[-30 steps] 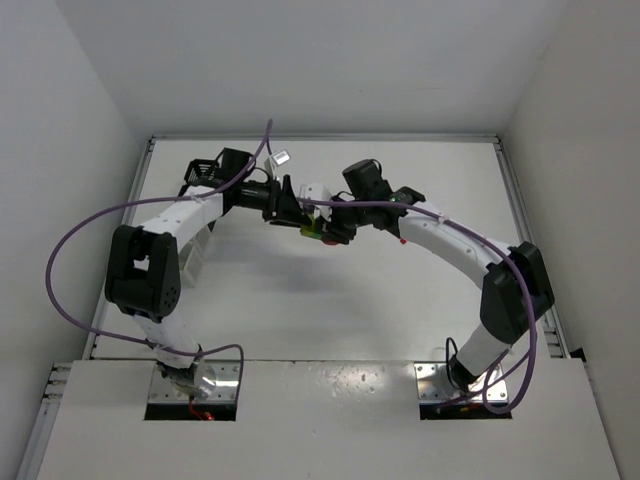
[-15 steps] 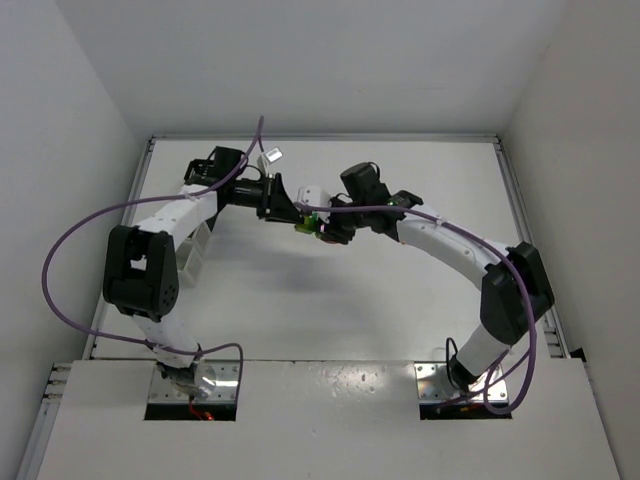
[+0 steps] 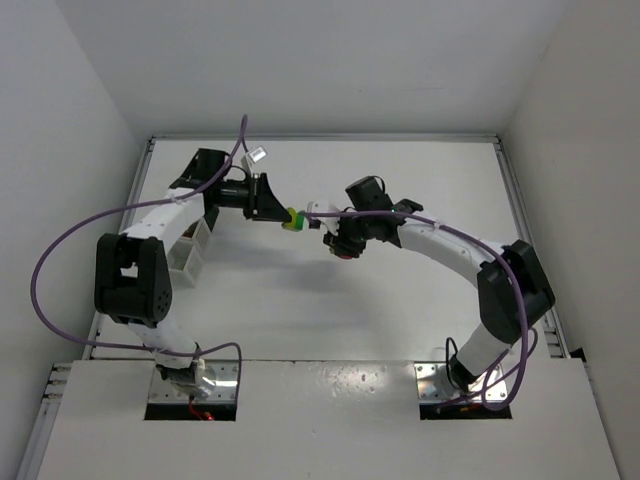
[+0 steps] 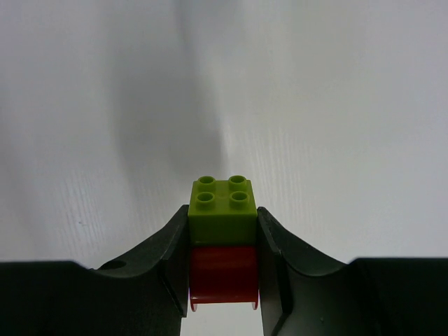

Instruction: Sort the legos into containers by color

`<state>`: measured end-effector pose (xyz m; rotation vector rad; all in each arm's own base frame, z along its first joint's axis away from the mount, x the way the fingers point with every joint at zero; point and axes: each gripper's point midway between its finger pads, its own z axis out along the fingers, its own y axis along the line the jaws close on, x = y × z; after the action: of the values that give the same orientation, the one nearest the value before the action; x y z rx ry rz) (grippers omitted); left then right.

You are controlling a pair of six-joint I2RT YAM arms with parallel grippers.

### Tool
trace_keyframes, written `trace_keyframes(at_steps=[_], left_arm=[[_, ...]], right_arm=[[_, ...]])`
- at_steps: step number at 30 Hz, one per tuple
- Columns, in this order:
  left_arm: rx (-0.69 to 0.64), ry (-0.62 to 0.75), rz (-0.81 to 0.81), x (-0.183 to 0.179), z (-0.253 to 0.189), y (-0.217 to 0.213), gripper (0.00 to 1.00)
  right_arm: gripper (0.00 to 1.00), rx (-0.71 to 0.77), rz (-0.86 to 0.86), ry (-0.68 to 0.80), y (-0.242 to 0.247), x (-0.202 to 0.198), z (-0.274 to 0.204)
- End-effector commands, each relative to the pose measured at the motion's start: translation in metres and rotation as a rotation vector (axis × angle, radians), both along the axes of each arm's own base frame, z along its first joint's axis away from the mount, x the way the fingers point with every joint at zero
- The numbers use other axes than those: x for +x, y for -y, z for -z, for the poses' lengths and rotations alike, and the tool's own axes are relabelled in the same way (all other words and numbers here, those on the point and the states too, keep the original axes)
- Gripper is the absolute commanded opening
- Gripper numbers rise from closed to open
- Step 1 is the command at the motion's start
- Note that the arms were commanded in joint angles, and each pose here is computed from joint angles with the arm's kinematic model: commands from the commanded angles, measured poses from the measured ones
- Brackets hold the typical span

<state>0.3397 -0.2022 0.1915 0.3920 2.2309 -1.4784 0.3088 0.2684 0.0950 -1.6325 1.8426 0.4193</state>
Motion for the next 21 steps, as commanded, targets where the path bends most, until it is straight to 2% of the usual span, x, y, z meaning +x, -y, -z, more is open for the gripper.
trace_keyframes(at_steps=[1, 2, 3, 6, 7, 10, 13, 17, 21], left_arm=[[-0.009, 0.067, 0.026, -0.009, -0.014, 0.001, 0.19], [-0.008, 0.058, 0.026, -0.010, -0.011, 0.000, 0.19], [-0.007, 0.075, 0.029, -0.011, -0.014, 0.000, 0.19], [-0.001, 0.056, 0.033, -0.015, -0.009, -0.001, 0.19], [0.001, 0.063, 0.036, -0.018, -0.007, -0.001, 0.19], [0.008, 0.058, 0.044, -0.023, -0.005, -0.002, 0.19], [0.013, 0.073, 0.052, -0.027, -0.002, -0.003, 0.19], [0.006, 0.070, 0.062, -0.035, -0.002, -0.003, 0.19], [-0.022, 0.093, 0.092, -0.042, -0.008, -0.002, 0.19]], right_arm=[[0.01, -0.006, 0.022, -0.037, 0.001, -0.003, 0.008], [0.05, -0.003, 0.033, -0.054, 0.003, -0.002, 0.011], [0.18, -0.006, 0.042, -0.071, 0.003, -0.003, 0.015], [0.36, 0.015, 0.065, -0.118, 0.000, -0.003, 0.019], [0.50, 0.033, 0.075, -0.144, -0.002, -0.006, 0.018], [0.61, 0.094, 0.107, -0.170, -0.011, -0.001, 0.004], [0.65, 0.177, 0.097, -0.192, -0.022, 0.006, -0.014], [0.65, 0.328, 0.045, -0.295, -0.044, 0.000, -0.048], [0.58, 0.492, -0.157, -0.436, -0.067, -0.020, -0.083]])
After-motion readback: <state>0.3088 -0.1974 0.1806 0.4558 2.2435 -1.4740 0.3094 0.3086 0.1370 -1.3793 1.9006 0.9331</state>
